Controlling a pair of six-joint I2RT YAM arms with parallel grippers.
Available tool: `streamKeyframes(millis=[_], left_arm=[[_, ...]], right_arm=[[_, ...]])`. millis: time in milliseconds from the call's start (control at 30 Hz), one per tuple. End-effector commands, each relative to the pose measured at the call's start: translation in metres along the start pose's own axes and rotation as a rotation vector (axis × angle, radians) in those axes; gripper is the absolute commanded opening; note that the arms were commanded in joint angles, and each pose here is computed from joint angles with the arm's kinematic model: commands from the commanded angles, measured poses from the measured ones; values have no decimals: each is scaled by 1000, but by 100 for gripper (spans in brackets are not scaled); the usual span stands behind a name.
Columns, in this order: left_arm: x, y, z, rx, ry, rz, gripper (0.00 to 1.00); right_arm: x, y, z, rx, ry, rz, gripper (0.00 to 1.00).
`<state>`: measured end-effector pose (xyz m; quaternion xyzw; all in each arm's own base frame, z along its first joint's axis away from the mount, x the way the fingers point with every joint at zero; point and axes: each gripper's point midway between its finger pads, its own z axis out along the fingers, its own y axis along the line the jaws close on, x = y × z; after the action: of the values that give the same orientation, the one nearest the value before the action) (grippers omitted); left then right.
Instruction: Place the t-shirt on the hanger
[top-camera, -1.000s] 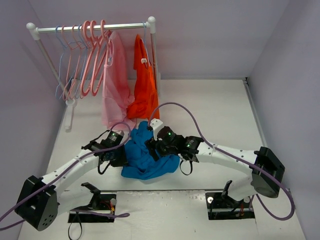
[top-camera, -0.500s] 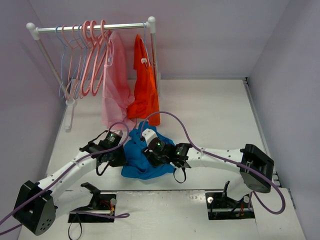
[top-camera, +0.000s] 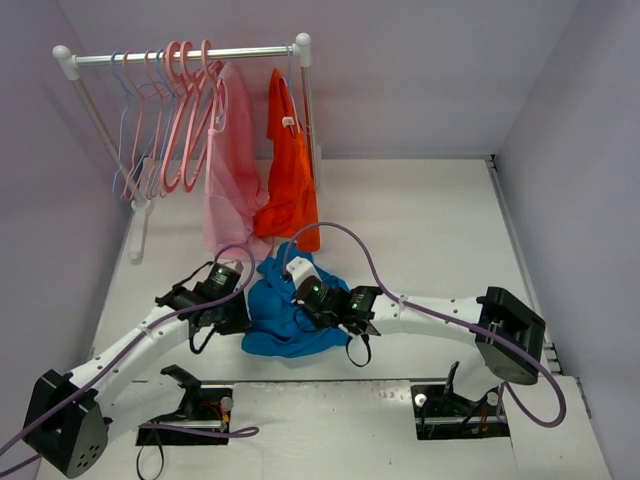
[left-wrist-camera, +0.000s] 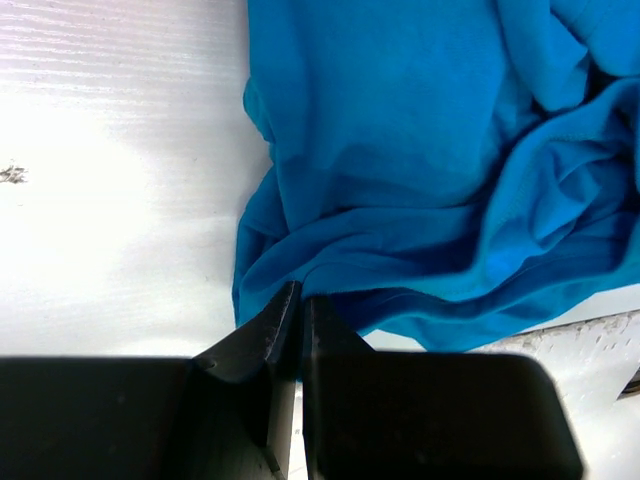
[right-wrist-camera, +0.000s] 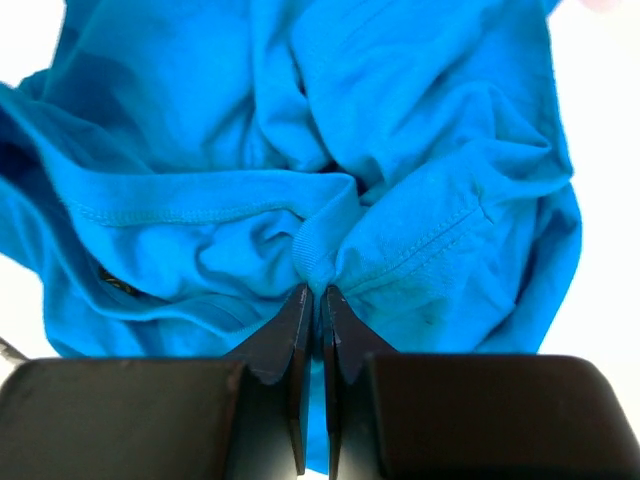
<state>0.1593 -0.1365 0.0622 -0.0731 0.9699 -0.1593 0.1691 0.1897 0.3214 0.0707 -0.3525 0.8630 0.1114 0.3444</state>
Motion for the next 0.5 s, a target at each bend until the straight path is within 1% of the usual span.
streamKeyframes(millis=[0,33,133,200,233,267,333,367,433,467], left_arm=[[-34,-27,-33,73,-114,62,0],[-39,-30,-39,77,-132,75,0],[-72,-48,-84,112,-255,139,0],[-104,-67,-133,133,-383,198,0],[-114,-72,-148,137,-422,217,0],[-124,-77,-160,135,-446,236,0],[-140,-88,-188,144,-502,268,0],[-159,-100,-216,155,-575,298,0],[-177,-113,-248,171,-653,324,0],[-192,-123,-277,188,-729,344,0]], right_arm=[[-41,-20,-22,110,-117,21,0],[-51,-25,-30,127,-147,25,0],[-100,-46,-73,200,-295,48,0],[-132,-63,-111,258,-403,71,0],[-145,-68,-125,276,-440,74,0],[-167,-74,-148,291,-500,72,0],[-191,-86,-183,323,-580,78,0],[-210,-96,-212,357,-638,68,0],[-228,-106,-241,390,-692,58,0],[-244,-113,-265,411,-738,50,0]])
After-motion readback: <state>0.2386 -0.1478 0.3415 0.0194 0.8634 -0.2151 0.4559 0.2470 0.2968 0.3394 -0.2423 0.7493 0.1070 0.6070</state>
